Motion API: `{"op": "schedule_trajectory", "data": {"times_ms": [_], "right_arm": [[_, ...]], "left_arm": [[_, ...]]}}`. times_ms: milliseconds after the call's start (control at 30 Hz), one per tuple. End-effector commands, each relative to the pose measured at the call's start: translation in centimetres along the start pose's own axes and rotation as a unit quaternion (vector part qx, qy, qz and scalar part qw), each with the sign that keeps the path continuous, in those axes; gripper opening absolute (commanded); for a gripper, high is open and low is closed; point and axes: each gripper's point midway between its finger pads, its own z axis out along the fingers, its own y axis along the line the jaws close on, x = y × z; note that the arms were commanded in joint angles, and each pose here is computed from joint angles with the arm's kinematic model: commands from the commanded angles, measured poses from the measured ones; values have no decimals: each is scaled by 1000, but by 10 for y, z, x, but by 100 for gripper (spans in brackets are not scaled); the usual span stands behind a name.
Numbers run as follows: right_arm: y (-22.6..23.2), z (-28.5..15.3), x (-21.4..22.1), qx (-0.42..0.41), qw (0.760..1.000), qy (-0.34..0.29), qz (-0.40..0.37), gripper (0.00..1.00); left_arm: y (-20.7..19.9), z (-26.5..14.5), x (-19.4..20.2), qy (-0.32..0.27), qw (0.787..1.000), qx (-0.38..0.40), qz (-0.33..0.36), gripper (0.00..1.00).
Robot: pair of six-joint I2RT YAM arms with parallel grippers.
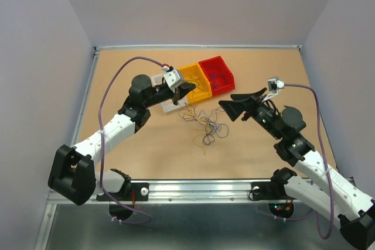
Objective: Untangle the cables
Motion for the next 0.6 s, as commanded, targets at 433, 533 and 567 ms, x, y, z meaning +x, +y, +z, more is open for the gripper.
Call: {"op": "schedule_trajectory", "data": {"times_ms": [433, 533, 567], "right_arm": [[-60, 30, 41, 84, 990, 74, -81, 100], [-62, 31, 56, 69, 990, 92, -82, 88], [-61, 32, 59, 63, 990, 97, -82, 84]], "left_arm": [[-18, -6, -54, -39, 998, 45, -6, 0], [-16, -4, -56, -39, 998, 44, -14, 0], [-16, -3, -58, -40, 998, 44, -16, 0]]}}
